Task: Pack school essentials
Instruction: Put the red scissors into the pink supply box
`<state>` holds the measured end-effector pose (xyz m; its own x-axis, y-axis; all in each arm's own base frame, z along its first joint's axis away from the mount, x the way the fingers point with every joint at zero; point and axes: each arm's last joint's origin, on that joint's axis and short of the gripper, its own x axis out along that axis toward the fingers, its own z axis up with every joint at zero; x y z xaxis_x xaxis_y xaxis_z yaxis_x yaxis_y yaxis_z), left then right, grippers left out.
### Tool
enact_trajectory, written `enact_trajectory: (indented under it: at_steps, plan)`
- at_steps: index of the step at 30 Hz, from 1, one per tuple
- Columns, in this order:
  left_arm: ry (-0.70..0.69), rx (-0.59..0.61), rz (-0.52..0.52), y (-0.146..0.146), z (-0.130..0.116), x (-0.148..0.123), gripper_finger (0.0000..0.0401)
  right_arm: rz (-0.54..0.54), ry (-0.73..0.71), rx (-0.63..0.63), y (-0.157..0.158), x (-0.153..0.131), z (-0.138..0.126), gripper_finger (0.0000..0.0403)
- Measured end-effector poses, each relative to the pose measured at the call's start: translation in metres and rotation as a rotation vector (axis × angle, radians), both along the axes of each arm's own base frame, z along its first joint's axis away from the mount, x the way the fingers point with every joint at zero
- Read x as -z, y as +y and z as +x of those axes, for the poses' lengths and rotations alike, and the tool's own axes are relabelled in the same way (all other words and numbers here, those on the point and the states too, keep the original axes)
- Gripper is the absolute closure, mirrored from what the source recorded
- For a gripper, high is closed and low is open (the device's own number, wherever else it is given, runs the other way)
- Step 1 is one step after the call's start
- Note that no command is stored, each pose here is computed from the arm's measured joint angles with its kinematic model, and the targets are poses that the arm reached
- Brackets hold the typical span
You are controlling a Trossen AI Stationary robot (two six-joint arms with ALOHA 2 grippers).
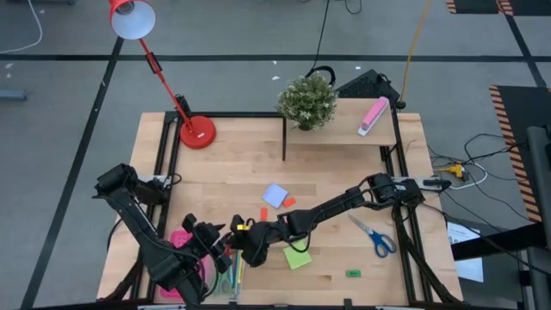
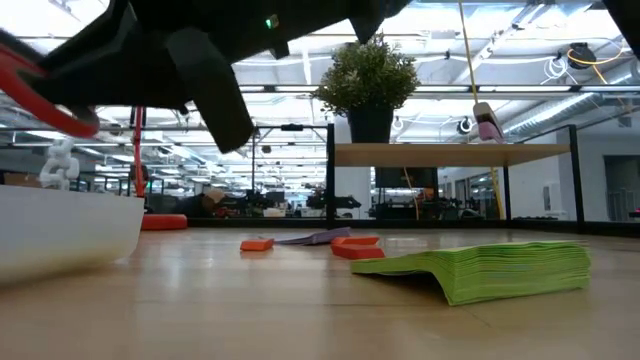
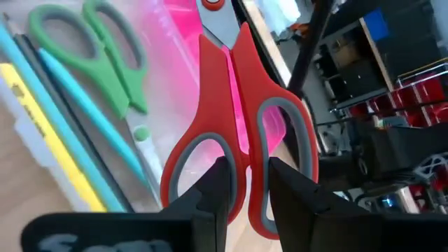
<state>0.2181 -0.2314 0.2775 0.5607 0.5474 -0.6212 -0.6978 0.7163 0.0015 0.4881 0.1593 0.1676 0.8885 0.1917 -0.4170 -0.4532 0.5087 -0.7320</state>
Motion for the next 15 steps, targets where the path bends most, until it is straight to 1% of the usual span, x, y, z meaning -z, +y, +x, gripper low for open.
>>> enact_trajectory:
  at_steps: [3,8,15]
  plan:
    - [0.000,0.001,0.000,0.000,0.000,0.000,0.0261,0.007,0.023,-0.019,0.000,0.007,-0.002,0.0328]
    - [0.001,0.001,0.001,0.000,0.000,0.000,0.0261,0.051,0.049,0.015,-0.006,0.012,-0.003,0.0328]
    - [0.000,0.001,0.000,0.000,0.000,0.000,0.0261,0.071,0.072,0.037,-0.010,0.019,-0.002,0.0327]
